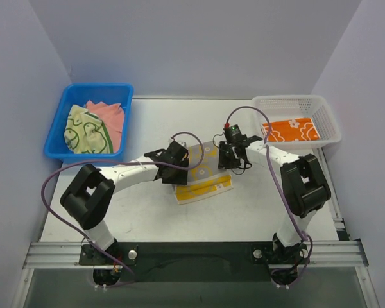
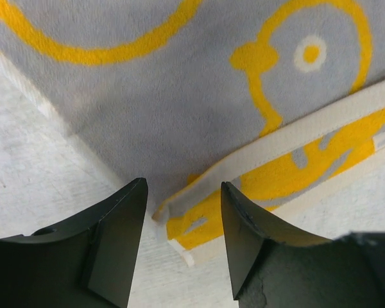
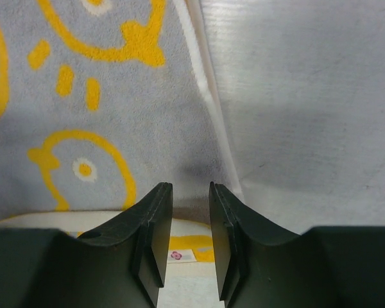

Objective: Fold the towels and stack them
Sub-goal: Fold the towel

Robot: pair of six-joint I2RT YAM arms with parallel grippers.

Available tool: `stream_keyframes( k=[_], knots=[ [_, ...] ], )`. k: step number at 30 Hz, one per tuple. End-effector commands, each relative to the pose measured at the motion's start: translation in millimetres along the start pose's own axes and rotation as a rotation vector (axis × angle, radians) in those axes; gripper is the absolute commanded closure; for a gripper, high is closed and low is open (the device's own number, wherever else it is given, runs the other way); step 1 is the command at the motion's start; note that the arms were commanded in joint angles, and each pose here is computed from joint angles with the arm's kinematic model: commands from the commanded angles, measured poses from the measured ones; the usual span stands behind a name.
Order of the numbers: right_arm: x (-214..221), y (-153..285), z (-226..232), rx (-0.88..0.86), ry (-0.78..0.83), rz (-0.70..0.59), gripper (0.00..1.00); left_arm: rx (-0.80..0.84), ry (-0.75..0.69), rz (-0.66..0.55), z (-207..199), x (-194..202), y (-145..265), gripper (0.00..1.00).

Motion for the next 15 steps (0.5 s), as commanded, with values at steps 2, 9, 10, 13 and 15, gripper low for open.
stream_keyframes(
  k=[2, 9, 10, 13, 15],
  knots=[
    [18, 13, 4, -0.039, 0.027, 0.051, 0.71, 0.071, 0.008, 0.052, -1, 18, 17, 0.41],
    [46, 32, -1, -0.058, 0.065, 0.073, 0.74, 0.152, 0.008, 0.136, -5, 52, 30, 0.41],
    [53, 34, -3, -0.063, 0.075, 0.085, 0.74, 0.183, -0.009, 0.129, -10, 56, 38, 0.41],
    [63, 48, -6, -0.067, 0.100, 0.057, 0.74, 0.223, -0.032, 0.121, -12, 67, 52, 0.41],
    [69, 52, -9, -0.054, 0.139, 0.048, 0.74, 0.231, -0.031, 0.102, -10, 72, 59, 0.41]
  ],
)
Point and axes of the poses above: each gripper's point midway between its finger pads, its own y axis back along the fingers, its own z axis along the line the jaws close on, x = y × z, the point moved 6 cm from there along y, back along the fingers, and after that the axes turned 7 degrees about y, right-handed, at the moved point
